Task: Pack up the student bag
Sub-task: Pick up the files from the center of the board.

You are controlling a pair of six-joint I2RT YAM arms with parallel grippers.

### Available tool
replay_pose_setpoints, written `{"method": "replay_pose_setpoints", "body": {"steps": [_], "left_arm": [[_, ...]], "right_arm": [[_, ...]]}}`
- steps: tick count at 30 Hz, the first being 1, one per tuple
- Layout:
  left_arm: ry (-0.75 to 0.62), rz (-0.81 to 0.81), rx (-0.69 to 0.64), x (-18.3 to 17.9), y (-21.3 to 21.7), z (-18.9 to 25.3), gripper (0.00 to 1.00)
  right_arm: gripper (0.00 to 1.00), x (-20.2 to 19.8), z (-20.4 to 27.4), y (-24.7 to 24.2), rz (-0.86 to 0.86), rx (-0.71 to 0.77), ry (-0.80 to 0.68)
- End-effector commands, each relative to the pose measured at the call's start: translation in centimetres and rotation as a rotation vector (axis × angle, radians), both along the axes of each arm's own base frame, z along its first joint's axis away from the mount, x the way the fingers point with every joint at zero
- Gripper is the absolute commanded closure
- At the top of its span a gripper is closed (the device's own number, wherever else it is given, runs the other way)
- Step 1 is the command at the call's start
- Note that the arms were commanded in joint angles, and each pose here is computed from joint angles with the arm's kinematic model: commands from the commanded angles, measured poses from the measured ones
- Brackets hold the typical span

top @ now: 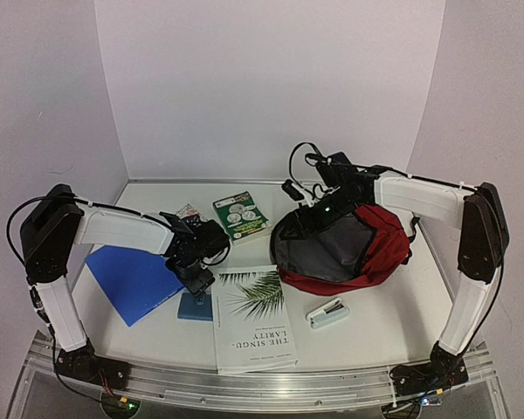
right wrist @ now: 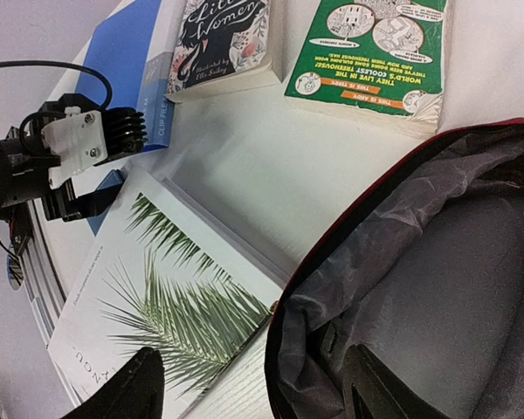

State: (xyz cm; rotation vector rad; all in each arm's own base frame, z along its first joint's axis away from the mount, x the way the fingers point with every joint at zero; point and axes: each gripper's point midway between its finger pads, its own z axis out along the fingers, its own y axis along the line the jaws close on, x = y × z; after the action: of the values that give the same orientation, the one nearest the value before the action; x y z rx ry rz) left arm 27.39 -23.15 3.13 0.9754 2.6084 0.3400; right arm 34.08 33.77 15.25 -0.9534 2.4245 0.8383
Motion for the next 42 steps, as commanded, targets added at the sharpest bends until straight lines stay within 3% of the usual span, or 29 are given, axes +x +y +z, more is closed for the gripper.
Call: {"method": "replay_pose_setpoints", "body": {"steps": [1, 13, 17, 27, 32, 37, 42], "left_arm": [[-0.062, 0.011, 0.045, 1.2, 0.2, 1.1, 0.31], [-0.068, 0.042, 0.236, 1.3, 3.1, -1.6, 0.38], [-0.097, 0.044, 0.284, 1.5, 3.5, -1.8, 0.46], [-0.196, 0.016, 0.365, 2.2, 3.5, -0.5, 0.81], [-0.274, 0.018, 0.437, 2.7, 3.7, 0.7, 0.9], [-0.365, 0.039, 0.508, 3.4, 4.4, 2.1, 0.95], [-0.39, 0.058, 0.569, 3.5, 5.3, 1.9, 0.86]], "right_arm": [[0.3, 0.1, 2.1, -0.3, -0.007, 0.032, -0.047], [0.3, 0.4, 1.9, -0.7, -0.017, 0.04, -0.031], [0.3, 0.4, 1.9, -0.8, -0.018, 0.044, -0.023], [0.3, 0.6, 1.7, -0.9, -0.021, 0.05, -0.013], [0.31, 0.6, 1.6, -0.9, -0.022, 0.049, -0.009], [0.3, 0.6, 1.5, -1.1, -0.026, 0.047, -0.008], [0.3, 0.7, 1.6, -1.1, -0.029, 0.049, -0.006]]}}
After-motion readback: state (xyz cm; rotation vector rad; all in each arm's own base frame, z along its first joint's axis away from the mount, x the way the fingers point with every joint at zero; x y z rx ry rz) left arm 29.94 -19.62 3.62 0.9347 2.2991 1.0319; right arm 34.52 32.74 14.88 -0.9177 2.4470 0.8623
